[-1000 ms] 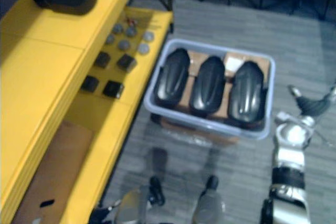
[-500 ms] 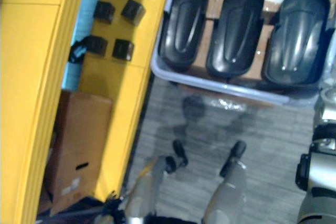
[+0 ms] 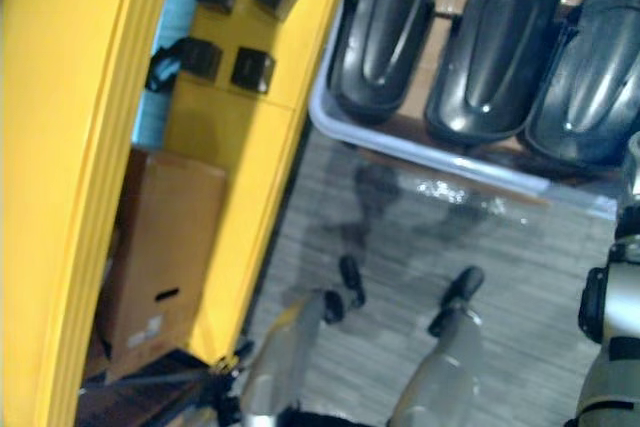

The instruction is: Walk over and take plastic housings, then place them on the shelf

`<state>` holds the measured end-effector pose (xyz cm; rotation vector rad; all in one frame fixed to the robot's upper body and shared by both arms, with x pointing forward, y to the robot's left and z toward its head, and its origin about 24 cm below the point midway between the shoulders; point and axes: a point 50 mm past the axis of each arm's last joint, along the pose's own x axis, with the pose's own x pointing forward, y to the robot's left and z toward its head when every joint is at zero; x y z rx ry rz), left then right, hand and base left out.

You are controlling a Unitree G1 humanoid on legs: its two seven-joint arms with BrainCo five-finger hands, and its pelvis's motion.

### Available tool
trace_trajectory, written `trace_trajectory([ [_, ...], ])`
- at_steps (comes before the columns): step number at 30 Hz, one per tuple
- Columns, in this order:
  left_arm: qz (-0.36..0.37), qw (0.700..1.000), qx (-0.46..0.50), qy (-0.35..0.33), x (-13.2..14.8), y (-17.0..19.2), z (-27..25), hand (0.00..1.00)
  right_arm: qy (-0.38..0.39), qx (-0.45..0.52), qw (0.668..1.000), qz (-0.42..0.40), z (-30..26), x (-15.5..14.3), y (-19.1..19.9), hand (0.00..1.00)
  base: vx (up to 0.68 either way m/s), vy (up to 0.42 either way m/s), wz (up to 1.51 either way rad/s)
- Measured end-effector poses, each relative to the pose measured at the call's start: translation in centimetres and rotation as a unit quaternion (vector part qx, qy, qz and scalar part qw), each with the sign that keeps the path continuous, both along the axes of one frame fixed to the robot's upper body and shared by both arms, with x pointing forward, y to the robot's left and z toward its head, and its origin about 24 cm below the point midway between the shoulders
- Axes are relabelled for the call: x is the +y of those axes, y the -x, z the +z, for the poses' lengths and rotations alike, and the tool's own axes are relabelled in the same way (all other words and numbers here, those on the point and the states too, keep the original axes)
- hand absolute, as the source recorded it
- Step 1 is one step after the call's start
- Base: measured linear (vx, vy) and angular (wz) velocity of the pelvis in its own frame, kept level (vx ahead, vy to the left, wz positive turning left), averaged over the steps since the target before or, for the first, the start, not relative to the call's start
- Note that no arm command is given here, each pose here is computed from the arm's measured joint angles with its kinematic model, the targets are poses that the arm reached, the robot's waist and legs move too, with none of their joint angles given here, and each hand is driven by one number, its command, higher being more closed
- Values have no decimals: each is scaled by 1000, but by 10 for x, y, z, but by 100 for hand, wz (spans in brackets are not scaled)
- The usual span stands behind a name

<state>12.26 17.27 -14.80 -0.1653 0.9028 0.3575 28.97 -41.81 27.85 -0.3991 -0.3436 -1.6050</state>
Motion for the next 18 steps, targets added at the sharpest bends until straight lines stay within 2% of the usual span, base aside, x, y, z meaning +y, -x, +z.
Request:
trace_trajectory([
  [5, -19, 999, -5, 26, -6, 0, 0, 0, 38, -50, 995, -79, 23, -1, 15, 0, 7, 3, 0],
  [8, -21, 999, -7, 34, -7, 0, 0, 0, 50, -64, 992, -98, 29, 0, 19, 0, -9, 4, -1],
  [14, -25, 999, -1, 36, -7, 0, -1, 0, 66, -72, 993, -61, 39, 5, 15, 0, -18, 23, -4],
  [18, -23, 999, -1, 41, -8, 0, -1, 0, 50, -32, 998, -3, 28, 3, 8, 0, 11, 2, -2],
])
